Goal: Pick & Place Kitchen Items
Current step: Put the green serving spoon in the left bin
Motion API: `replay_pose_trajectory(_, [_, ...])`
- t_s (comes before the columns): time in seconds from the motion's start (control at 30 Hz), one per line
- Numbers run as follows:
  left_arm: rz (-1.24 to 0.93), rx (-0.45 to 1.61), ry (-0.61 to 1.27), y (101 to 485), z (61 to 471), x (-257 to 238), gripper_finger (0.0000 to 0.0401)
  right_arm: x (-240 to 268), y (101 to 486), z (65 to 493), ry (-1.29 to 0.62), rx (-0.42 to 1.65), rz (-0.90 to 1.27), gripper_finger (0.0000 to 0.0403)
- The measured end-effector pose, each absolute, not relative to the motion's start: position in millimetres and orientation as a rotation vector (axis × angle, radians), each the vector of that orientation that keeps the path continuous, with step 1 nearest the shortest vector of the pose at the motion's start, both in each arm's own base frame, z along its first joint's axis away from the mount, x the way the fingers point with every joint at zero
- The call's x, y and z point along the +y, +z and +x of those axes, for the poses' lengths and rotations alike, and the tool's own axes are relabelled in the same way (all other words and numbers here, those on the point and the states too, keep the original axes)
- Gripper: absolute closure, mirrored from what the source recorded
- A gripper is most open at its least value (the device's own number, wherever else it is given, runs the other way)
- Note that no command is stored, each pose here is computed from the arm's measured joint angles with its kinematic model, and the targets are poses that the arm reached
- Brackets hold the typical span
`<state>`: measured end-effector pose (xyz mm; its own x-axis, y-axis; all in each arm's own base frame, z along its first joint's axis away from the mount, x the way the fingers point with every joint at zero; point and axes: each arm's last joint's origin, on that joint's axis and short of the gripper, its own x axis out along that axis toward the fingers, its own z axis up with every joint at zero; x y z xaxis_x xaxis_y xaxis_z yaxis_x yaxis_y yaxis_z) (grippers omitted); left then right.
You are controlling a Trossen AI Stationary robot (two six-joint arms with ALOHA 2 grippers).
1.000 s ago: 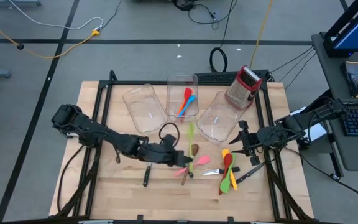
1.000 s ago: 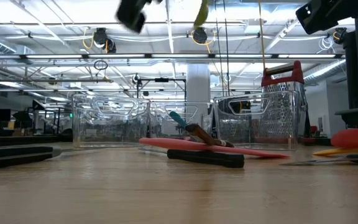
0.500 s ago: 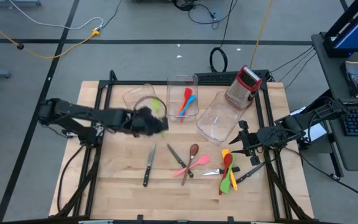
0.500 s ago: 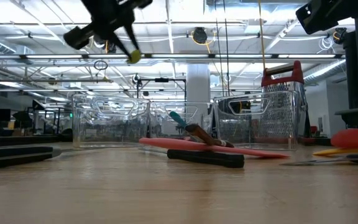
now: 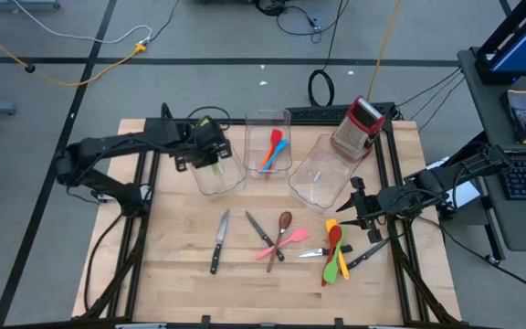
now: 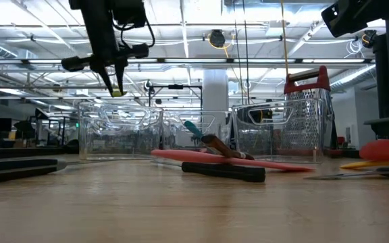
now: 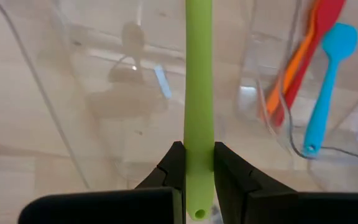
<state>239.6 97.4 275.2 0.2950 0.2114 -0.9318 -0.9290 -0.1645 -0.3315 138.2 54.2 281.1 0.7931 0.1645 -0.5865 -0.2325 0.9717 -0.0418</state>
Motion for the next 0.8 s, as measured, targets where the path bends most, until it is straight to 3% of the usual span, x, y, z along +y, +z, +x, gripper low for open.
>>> replay_pose_trajectory(0.27, [-1.387, 0.845, 1.163, 248.6, 231.5, 98.7, 0.0361, 54.2, 281.1, 138.2, 0.214, 0.619, -0.114, 0.0248])
replay_pose_trajectory(0.8, [-1.413, 0.779, 1.044, 211.8, 232.5, 104.5, 0.0361, 54.1, 281.1, 138.3, 0.211, 0.619, -0.114, 0.0248])
